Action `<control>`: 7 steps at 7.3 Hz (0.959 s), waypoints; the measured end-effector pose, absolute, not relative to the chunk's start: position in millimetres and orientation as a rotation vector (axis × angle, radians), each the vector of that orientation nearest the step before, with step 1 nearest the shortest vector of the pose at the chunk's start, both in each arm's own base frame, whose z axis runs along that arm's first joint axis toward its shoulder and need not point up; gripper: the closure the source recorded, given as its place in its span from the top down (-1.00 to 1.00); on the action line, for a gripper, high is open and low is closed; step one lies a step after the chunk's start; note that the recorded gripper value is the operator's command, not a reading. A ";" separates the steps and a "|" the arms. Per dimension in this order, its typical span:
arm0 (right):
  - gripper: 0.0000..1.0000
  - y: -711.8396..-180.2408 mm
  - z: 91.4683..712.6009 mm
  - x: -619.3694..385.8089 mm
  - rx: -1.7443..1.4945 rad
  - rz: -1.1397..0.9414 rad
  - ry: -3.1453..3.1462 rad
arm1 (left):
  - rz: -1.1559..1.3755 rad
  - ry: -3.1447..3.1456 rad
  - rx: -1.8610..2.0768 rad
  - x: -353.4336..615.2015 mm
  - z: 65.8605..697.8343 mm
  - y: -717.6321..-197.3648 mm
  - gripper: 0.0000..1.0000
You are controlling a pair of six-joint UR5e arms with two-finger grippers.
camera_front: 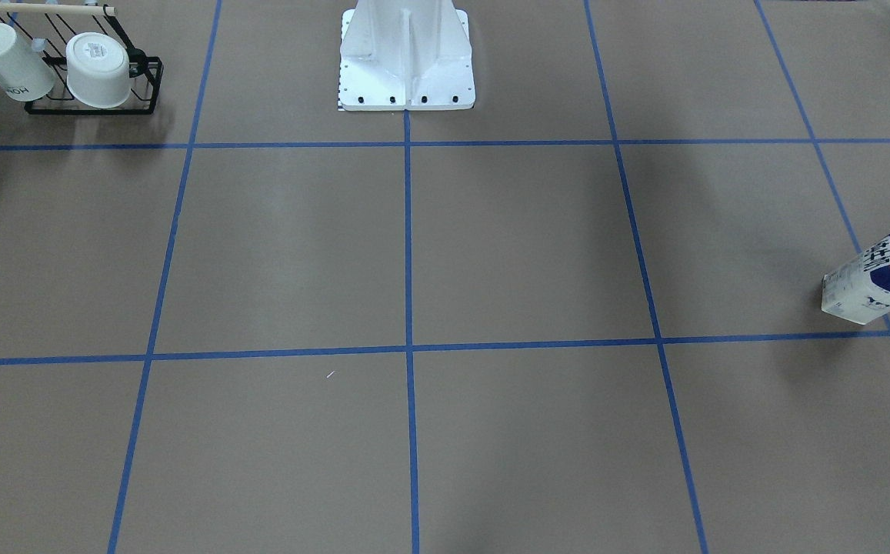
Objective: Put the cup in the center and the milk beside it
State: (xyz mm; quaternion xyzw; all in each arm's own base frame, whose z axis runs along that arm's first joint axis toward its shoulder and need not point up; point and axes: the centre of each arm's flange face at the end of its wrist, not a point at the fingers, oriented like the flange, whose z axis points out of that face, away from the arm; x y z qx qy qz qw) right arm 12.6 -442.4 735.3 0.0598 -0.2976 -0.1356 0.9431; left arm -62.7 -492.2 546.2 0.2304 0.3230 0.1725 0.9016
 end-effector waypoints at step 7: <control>-1.00 -468.8 674.2 3.5 0.243 -0.337 -0.598 | 0.354 0.668 0.473 -63.5 549.0 -489.7 0.98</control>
